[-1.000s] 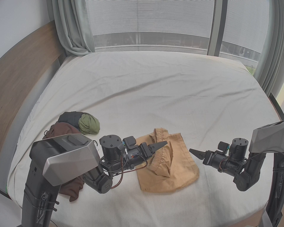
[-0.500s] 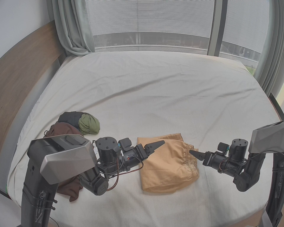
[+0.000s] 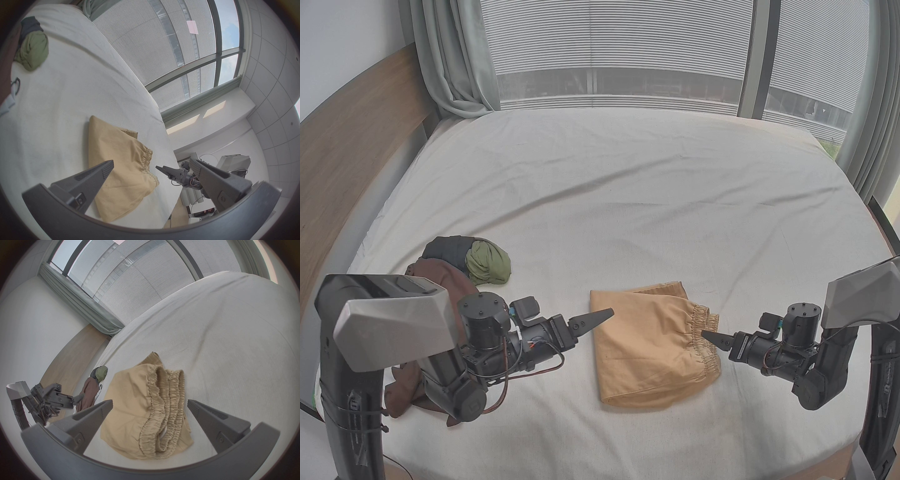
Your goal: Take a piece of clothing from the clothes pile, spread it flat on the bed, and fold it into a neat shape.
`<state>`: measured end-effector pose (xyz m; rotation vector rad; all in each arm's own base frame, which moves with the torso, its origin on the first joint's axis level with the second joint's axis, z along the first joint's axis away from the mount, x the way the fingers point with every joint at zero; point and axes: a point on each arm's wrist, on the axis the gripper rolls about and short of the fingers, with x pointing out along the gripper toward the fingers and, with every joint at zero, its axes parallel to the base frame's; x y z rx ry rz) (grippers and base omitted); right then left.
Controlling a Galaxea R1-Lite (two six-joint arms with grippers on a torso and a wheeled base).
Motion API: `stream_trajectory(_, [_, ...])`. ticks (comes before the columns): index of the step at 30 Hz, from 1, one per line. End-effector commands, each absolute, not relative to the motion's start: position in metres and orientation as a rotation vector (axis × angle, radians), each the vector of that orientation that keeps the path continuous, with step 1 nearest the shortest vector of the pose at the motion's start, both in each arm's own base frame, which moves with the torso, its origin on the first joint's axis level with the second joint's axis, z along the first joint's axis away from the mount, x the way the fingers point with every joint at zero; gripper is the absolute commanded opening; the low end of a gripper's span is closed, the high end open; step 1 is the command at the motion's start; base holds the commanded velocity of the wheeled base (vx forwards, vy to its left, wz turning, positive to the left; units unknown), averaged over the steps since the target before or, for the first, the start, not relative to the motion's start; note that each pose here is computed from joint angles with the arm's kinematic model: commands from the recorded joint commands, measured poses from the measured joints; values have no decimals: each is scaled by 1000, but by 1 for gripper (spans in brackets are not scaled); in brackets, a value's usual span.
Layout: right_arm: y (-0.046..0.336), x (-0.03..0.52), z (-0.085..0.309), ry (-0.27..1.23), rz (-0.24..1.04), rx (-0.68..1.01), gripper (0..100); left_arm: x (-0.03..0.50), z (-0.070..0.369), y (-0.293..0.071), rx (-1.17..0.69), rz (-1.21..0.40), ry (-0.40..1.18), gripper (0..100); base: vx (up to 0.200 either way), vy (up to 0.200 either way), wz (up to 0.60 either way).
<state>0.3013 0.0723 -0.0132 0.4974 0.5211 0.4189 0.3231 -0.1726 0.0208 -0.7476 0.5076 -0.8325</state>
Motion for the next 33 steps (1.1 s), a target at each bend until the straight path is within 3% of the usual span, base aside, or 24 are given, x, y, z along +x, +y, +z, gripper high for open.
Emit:
stream_trajectory(1, [72, 301, -29, 569, 404, 499, 100, 313, 45, -145, -744, -797, 456, 100, 0, 0, 0])
stream_trajectory(9, [72, 300, -35, 589, 401, 499, 100, 290, 71, -106, -719, -785, 426, 100, 0, 0, 0])
stream_trajectory(17, [74, 299, -45, 621, 401, 491, 100, 273, 69, -51, -519, -714, 359, 100, 0, 0, 0])
stream_trajectory(33, [88, 299, -66, 676, 428, 494, 100, 261, 63, -36, -375, -679, 339, 100, 0, 0, 0])
